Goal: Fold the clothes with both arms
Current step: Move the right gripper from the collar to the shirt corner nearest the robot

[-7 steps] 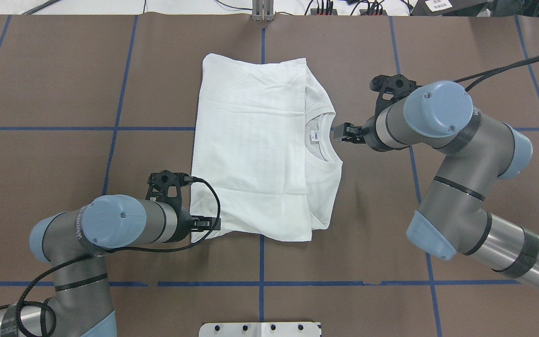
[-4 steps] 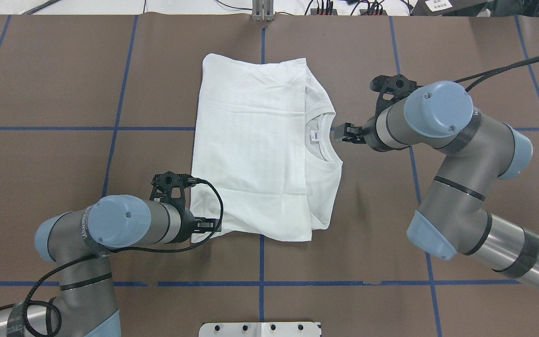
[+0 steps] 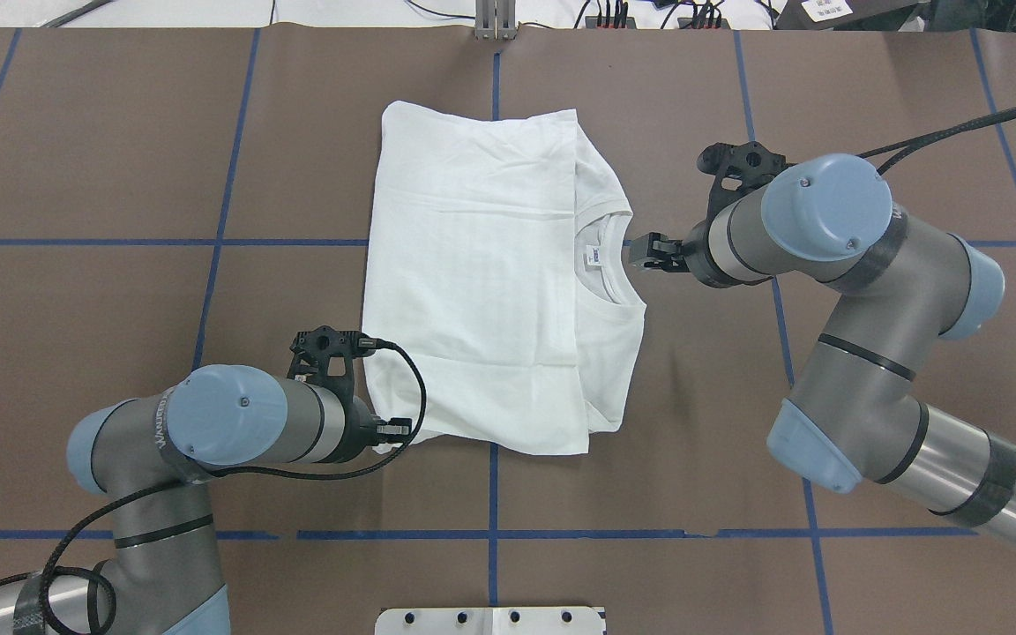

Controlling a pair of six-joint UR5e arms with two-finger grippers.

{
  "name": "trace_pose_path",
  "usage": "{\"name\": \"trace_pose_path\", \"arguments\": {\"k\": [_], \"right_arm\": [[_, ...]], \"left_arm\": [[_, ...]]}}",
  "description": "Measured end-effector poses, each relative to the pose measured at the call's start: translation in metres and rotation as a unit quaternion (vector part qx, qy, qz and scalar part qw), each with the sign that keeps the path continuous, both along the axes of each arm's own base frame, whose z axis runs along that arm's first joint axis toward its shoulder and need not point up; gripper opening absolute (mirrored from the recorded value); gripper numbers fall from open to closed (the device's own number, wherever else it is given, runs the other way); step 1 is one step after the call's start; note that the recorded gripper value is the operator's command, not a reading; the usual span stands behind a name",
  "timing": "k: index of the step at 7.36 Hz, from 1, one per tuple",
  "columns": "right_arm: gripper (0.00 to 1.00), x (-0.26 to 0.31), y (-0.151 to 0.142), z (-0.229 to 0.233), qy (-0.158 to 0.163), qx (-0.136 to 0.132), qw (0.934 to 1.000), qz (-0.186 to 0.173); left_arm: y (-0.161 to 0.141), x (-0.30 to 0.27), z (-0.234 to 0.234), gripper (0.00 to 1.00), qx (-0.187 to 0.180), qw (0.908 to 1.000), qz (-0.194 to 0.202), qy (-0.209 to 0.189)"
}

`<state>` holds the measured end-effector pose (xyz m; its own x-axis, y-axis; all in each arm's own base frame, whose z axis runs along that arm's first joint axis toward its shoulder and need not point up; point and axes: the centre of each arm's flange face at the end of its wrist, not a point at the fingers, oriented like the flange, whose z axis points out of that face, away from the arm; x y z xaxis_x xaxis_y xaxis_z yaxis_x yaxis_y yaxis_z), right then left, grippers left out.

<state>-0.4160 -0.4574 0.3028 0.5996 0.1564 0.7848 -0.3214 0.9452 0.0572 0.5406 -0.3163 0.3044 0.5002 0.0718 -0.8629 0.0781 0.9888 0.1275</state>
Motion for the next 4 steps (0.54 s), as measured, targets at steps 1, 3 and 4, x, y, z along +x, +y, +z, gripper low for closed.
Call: {"name": "trace_pose_path", "arguments": {"k": [1,3,4], "right_arm": [[1.0,-0.004,0.016,-0.014,-0.017,-0.036,0.999,0.02],[1.0,-0.022,0.065,-0.042,-0.03,-0.149,0.9858,0.071],[0.99,-0.041,0.09,-0.048,-0.036,-0.201,0.9732,0.105]], "left_arm": [[0.0,0.0,0.0,0.0,0.0,1.0,0.0,0.0],[0.0,0.0,-0.001,0.0,0.0,1.0,0.0,0.0],[0.0,0.0,-0.001,0.0,0.0,1.0,0.0,0.0]]}}
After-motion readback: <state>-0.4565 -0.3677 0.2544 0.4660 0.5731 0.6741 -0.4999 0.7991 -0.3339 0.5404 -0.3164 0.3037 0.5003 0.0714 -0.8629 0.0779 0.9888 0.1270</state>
